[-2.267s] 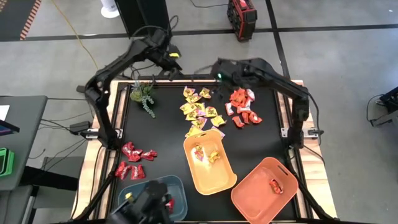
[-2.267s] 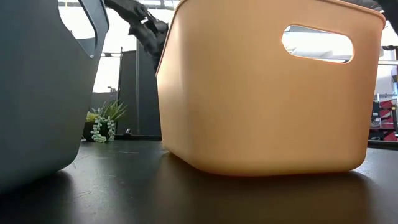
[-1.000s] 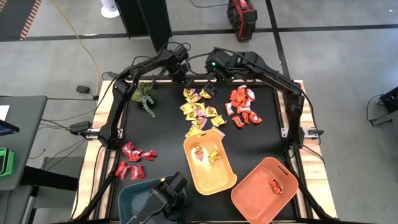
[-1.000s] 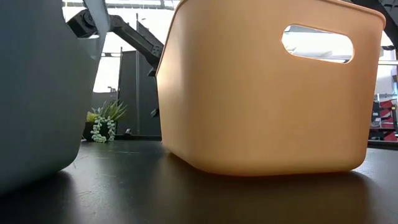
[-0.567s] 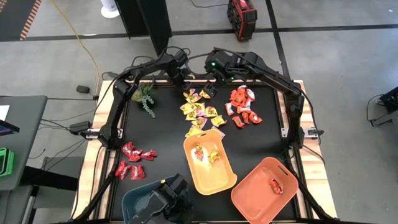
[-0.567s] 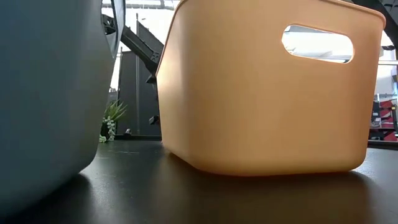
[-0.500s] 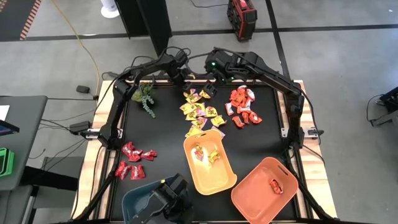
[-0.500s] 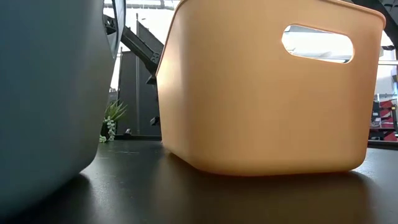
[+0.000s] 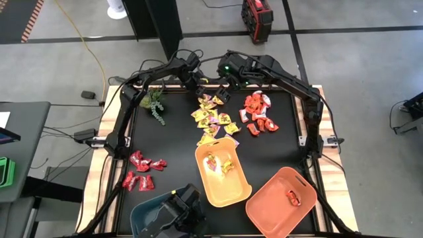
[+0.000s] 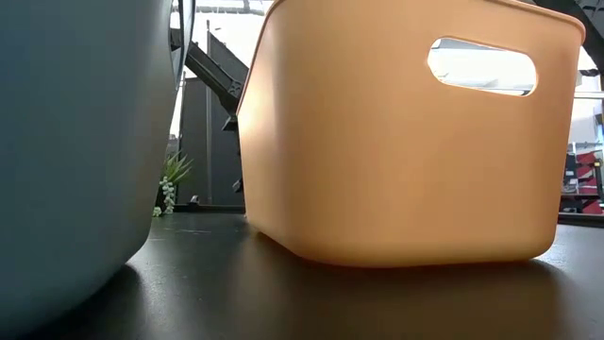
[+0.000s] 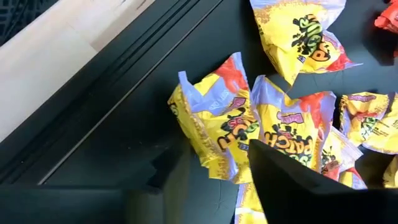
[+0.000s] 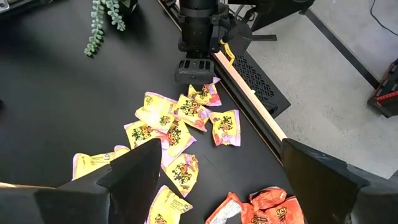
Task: Sort candy
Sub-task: Put the yellow candy into the yellow bin
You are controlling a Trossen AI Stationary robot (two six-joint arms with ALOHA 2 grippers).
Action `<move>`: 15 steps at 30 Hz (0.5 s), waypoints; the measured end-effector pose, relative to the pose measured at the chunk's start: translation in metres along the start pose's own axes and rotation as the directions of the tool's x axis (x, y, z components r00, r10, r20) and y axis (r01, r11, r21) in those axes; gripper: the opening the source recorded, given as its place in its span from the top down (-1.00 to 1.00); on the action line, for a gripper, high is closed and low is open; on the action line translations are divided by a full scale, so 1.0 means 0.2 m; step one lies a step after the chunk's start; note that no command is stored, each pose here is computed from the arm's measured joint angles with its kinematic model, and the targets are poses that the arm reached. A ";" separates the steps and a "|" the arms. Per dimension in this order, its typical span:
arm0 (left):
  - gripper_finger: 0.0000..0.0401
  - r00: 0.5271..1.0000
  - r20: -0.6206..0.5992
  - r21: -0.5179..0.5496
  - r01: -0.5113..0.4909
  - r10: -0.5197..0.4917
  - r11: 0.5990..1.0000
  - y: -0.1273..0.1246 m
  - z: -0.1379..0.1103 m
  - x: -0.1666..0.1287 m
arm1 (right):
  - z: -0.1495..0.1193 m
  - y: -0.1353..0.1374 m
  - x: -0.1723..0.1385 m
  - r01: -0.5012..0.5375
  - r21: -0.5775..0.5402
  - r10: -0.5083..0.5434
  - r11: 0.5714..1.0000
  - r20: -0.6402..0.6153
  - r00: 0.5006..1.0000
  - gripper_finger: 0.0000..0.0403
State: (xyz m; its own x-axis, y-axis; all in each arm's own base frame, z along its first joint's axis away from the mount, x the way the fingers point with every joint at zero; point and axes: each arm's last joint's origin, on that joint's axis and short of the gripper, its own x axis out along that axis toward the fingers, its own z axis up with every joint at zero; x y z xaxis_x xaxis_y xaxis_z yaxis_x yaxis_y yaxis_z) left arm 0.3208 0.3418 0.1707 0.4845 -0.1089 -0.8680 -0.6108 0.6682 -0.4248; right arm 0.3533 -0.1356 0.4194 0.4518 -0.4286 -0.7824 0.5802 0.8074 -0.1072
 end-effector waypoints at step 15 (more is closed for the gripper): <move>0.98 0.999 0.031 0.016 -0.009 0.008 1.000 0.00 0.02 0.00 | 0.00 0.00 0.00 0.000 0.002 0.000 1.000 0.001 1.000 -0.71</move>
State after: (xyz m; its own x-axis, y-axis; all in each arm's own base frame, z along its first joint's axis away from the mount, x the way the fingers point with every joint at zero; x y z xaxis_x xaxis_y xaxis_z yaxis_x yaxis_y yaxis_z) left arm 0.3226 0.3443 0.1715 0.4986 -0.0803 -0.8631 -0.6052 0.6806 -0.4130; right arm 0.3533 -0.1356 0.4194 0.4525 -0.4286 -0.7820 0.5812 0.8068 -0.1058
